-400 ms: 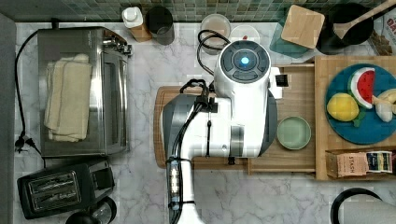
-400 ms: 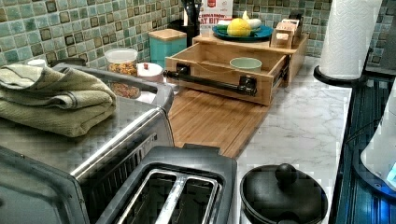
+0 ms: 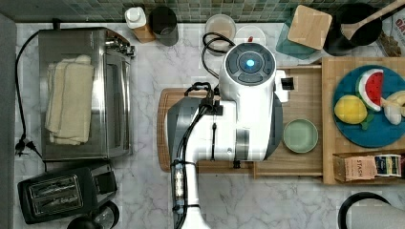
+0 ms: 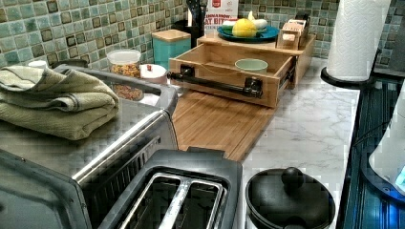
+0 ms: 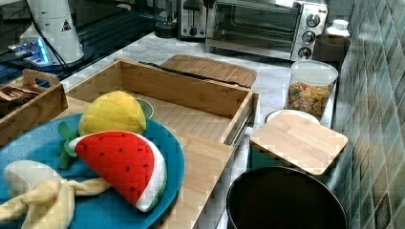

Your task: Close the drawer.

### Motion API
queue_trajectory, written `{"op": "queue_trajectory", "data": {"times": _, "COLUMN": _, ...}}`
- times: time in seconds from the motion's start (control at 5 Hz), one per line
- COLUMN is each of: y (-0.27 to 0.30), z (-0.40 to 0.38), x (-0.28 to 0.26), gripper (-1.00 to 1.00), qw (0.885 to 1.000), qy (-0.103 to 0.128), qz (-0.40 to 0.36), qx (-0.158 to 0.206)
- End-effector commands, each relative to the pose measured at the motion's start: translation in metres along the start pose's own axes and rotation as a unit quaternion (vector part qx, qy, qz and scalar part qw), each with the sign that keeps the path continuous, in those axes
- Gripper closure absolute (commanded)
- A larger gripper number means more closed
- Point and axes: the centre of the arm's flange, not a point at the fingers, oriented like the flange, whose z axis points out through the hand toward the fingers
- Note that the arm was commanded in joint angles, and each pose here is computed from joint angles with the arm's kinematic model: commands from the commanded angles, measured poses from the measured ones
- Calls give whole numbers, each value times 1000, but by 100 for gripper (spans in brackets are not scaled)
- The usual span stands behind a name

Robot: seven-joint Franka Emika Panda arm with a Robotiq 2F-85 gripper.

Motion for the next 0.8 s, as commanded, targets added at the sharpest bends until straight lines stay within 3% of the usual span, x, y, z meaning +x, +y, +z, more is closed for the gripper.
{"op": "queue_trajectory", "data": {"times": 0.2, "y": -14, "z": 11, "x": -22, "gripper": 100, "qw": 994, "qy": -17, "qz": -100, "qx": 32}}
{"op": "queue_trajectory", "data": {"times": 0.6, "y": -49, "z": 15, "x": -72, "gripper": 100, "qw": 973, "qy": 33, "qz": -227, "qx": 40}}
{"op": "queue_trajectory", "data": {"times": 0.8, "y": -57, "z": 30, "x": -74, "gripper": 100, "qw": 965, "qy": 28, "qz": -259, "qx": 33}}
